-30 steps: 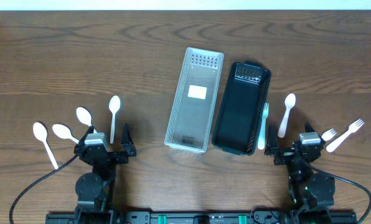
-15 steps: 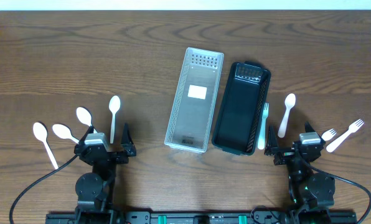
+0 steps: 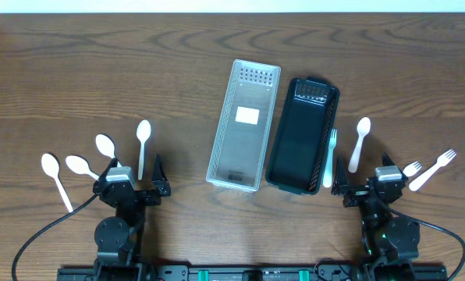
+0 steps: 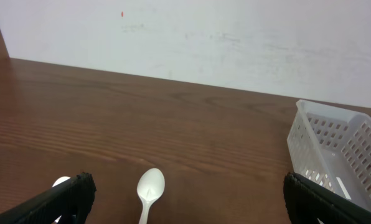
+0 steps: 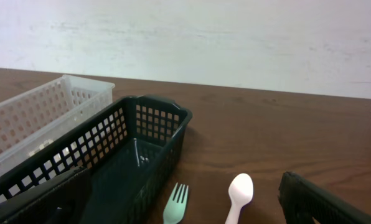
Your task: Pack container
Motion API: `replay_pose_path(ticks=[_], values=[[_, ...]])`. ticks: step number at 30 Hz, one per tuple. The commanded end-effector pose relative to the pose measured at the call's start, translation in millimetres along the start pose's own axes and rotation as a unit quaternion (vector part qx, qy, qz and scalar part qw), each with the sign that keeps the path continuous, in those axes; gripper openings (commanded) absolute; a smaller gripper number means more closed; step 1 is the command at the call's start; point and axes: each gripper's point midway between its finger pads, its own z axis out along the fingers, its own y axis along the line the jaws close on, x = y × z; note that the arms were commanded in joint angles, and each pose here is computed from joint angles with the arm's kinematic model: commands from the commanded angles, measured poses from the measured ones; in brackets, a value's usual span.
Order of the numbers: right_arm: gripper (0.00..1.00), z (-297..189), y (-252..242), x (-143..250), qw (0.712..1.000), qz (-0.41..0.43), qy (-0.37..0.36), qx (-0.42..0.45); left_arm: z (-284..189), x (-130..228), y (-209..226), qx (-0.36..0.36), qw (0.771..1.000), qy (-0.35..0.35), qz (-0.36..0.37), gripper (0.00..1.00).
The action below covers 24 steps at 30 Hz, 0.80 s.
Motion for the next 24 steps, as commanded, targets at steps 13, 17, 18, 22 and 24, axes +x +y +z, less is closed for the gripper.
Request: replay_pose_path(ticks=[13, 17, 18, 22, 24], values=[[0.99, 0, 4, 2, 1.0, -0.004, 0.002, -0.009, 1, 17, 3, -0.006, 1.0, 0.027, -0.002, 0.98], [0.99, 1, 6, 5, 1.0, -0.002, 0.01, -0.015, 1, 17, 3, -0.006, 1.0, 0.027, -0.002, 0.98], [0.99, 1, 5, 7, 1.0, -0.002, 0.014, -0.014, 1, 17, 3, -0.006, 1.0, 0.026, -0.002, 0.98], [0.99, 3, 8, 17, 0.999, -0.001, 0.043, -0.021, 1, 13, 4, -0.008, 0.999, 0.019, -0.026, 0.98], [0.99, 2, 12, 18, 0.997, 0.009, 0.068, -0.032, 0, 7, 2, -0.004, 0.995, 0.011, -0.098, 0.98]])
